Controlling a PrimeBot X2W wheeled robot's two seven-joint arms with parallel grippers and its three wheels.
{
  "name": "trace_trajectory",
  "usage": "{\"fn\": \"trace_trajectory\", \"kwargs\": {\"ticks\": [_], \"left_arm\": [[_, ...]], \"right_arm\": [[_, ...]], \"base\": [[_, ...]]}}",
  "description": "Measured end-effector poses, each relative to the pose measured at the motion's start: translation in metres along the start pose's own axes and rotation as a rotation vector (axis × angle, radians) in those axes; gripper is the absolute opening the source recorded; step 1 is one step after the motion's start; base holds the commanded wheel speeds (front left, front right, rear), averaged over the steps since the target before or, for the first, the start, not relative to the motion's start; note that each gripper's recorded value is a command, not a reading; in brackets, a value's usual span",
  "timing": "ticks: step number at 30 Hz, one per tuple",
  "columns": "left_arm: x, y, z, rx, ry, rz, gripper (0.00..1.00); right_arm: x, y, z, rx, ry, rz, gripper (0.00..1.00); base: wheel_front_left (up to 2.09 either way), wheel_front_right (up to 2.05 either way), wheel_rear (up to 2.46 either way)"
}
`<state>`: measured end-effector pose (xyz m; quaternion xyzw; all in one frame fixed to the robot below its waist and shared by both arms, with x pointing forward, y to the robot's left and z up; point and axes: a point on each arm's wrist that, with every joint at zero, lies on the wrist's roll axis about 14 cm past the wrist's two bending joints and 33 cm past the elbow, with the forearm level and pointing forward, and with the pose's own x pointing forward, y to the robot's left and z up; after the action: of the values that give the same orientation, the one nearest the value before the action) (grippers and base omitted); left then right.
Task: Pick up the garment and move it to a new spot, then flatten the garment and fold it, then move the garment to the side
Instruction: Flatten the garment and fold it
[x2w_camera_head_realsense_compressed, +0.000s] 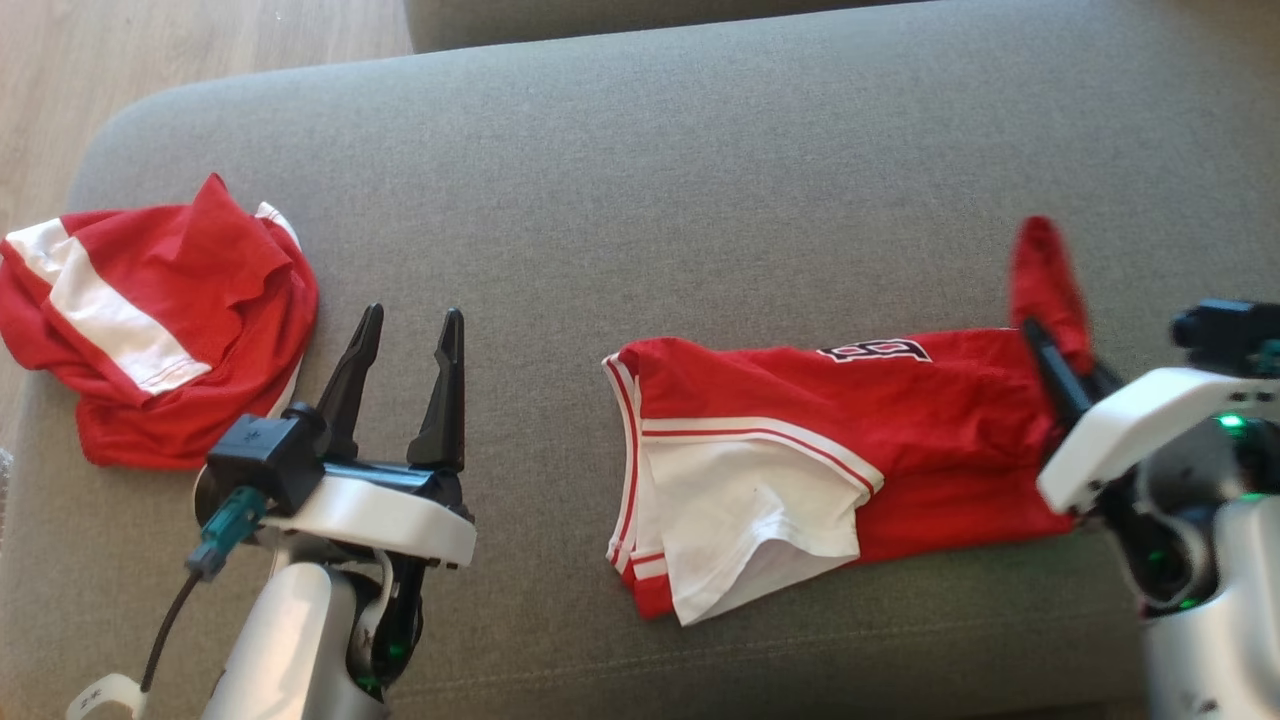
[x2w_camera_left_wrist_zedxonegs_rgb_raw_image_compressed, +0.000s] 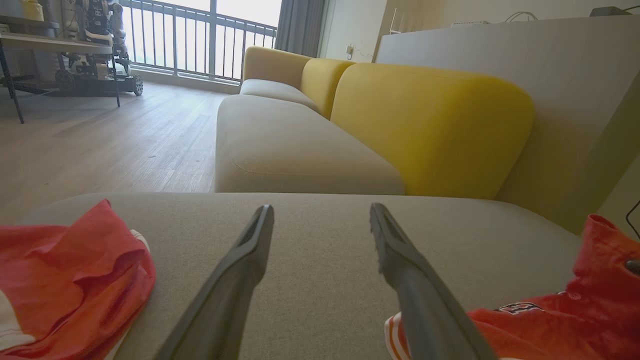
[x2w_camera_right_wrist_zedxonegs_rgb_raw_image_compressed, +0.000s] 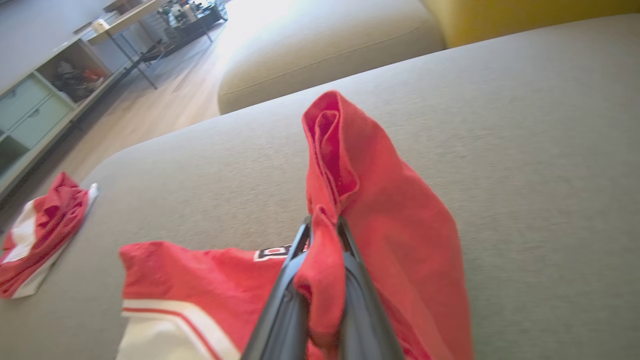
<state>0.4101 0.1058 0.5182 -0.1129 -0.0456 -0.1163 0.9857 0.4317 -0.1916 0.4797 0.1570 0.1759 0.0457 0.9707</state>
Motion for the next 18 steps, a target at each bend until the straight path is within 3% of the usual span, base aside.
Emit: {"fn": "trace_trajectory", "kwargs": {"ticks": [8, 18], "left_arm": [[-0.003, 0.006, 0.002, 0.006, -0.005, 0.02, 1.0], [-0.013, 0.016, -0.004, 0.008, 0.02, 0.054, 1.0]], "right_arm": [[-0.01, 0.075, -0.002, 0.046, 0.028, 0.21, 0.0], [-0.019, 0.147, -0.045, 0.101, 0.139, 0.434, 0.0]], "base": [[0.0, 0.0, 0.0], [0.0, 0.0, 0.0]]}}
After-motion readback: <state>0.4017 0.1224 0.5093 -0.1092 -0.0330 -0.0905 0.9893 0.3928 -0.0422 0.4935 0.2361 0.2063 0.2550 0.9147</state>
